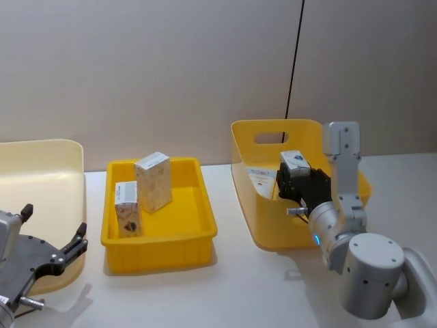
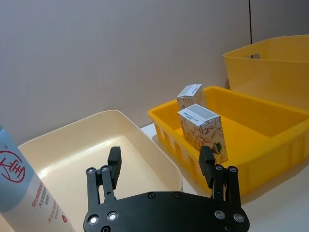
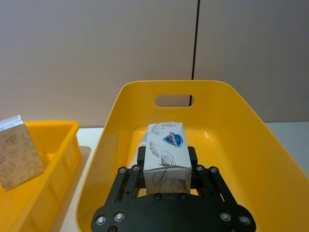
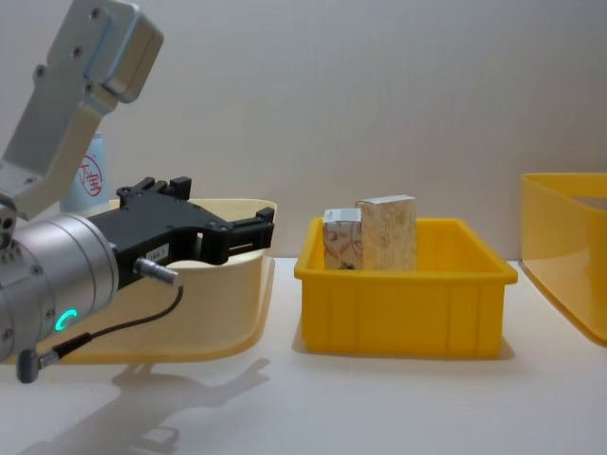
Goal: Bimanual collaborative sorting of washing and personal care products
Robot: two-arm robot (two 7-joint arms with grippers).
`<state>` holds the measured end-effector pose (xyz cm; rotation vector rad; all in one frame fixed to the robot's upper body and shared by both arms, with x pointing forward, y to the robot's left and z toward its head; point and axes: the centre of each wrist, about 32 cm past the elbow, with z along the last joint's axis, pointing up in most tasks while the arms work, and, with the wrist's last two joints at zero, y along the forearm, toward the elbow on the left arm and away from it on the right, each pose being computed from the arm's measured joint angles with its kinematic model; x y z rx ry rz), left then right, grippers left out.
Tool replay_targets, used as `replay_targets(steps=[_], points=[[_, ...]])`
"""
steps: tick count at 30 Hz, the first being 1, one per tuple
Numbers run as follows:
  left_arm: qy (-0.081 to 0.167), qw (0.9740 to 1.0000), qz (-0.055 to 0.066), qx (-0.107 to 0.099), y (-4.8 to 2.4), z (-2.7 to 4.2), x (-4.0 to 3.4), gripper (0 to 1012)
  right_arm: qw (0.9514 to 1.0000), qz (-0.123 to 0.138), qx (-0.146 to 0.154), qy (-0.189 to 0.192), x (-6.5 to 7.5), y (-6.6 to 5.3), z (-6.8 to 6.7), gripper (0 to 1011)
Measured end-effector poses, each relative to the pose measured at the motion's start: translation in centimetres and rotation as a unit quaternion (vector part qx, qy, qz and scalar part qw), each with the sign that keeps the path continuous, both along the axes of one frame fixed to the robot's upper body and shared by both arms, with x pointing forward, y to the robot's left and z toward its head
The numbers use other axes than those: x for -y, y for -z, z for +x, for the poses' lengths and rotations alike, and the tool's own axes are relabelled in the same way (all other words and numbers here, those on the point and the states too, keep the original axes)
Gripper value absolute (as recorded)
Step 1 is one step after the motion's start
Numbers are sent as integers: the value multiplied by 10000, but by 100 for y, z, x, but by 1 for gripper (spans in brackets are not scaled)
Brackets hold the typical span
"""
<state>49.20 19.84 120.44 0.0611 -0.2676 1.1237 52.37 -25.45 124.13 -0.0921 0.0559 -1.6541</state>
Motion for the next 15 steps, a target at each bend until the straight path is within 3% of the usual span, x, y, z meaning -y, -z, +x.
replay_targets(steps=[2, 6, 15], points=[[0, 10000, 0, 0, 0, 0, 0, 1003, 10000, 3, -37, -3, -6, 12, 4, 461], [0, 10000, 0, 0, 0, 0, 0, 1003, 9999, 7, -101, -7, -17, 34, 11, 618], [0, 10000, 0, 0, 0, 0, 0, 1003, 9999, 12, -165, -10, -26, 54, 18, 868]])
